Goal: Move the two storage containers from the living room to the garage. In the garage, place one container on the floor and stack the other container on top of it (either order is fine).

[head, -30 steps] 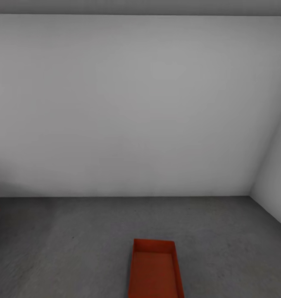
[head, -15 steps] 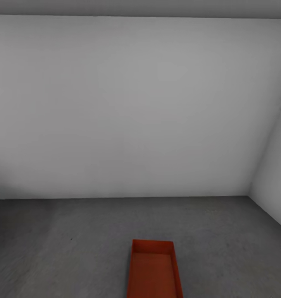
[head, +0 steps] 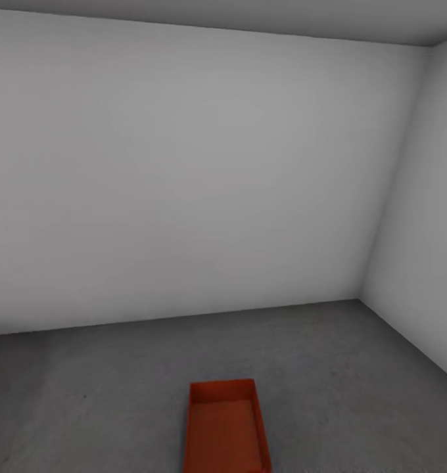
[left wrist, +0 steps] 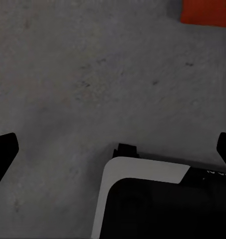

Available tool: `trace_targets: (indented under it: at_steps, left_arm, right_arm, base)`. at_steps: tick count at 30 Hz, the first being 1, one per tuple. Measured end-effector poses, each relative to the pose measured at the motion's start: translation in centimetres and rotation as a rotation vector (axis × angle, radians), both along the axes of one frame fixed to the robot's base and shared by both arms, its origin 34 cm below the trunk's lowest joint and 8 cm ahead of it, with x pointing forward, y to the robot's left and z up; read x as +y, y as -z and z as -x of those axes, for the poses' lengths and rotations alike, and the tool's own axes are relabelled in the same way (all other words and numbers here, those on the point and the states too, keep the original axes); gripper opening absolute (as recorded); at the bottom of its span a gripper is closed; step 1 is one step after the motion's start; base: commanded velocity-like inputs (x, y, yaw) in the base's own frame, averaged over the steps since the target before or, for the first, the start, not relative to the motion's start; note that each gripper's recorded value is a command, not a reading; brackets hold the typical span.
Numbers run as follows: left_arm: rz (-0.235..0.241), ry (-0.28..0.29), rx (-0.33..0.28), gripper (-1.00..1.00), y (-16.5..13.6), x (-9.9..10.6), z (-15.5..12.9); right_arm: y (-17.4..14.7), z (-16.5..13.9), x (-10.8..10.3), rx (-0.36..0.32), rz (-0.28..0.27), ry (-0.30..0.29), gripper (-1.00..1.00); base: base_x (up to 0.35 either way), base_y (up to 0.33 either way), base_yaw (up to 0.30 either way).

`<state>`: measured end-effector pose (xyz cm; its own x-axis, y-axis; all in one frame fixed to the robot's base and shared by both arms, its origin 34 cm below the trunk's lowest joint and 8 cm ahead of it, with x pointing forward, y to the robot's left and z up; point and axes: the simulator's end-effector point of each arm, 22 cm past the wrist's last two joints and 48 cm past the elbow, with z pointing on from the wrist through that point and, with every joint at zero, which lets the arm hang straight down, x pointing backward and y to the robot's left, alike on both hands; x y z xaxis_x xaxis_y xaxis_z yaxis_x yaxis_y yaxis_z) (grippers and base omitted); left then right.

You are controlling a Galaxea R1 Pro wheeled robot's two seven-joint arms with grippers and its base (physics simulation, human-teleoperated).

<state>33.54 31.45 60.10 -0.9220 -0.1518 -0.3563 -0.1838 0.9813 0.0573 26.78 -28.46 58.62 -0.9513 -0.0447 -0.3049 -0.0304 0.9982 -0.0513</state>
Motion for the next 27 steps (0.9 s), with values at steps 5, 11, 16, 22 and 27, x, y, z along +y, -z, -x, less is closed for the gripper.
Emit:
trace_targets:
  at_steps: [5, 11, 16, 22, 27]
  left_arm:
    - [0.000, 0.001, 0.000, 1.00, 0.00, 0.00, 0.01]
    - [0.000, 0.001, 0.000, 1.00, 0.00, 0.00, 0.00]
    - [0.000, 0.000, 0.000, 1.00, 0.00, 0.00, 0.01]
    - [0.000, 0.001, 0.000, 1.00, 0.00, 0.00, 0.01]
    - [0.000, 0.001, 0.000, 1.00, 0.00, 0.00, 0.02]
  right_arm:
    - [0.01, 0.03, 0.02, 0.001, -0.002, 0.009, 1.00]
    - [0.03, 0.08, 0.02, 0.003, -0.002, 0.014, 1.00]
    - [0.01, 0.05, -0.12, 0.001, 0.002, 0.018, 1.00]
    - [0.00, 0.00, -0.03, -0.001, 0.002, 0.013, 1.00]
    - [0.00, -0.03, 0.29, -0.002, 0.000, 0.009, 1.00]
  base:
    - [0.000, 0.000, -0.286]
    - [0.000, 0.000, -0.287]
    - [0.000, 0.000, -0.287]
    - [0.000, 0.000, -0.287]
    - [0.000, 0.000, -0.287]
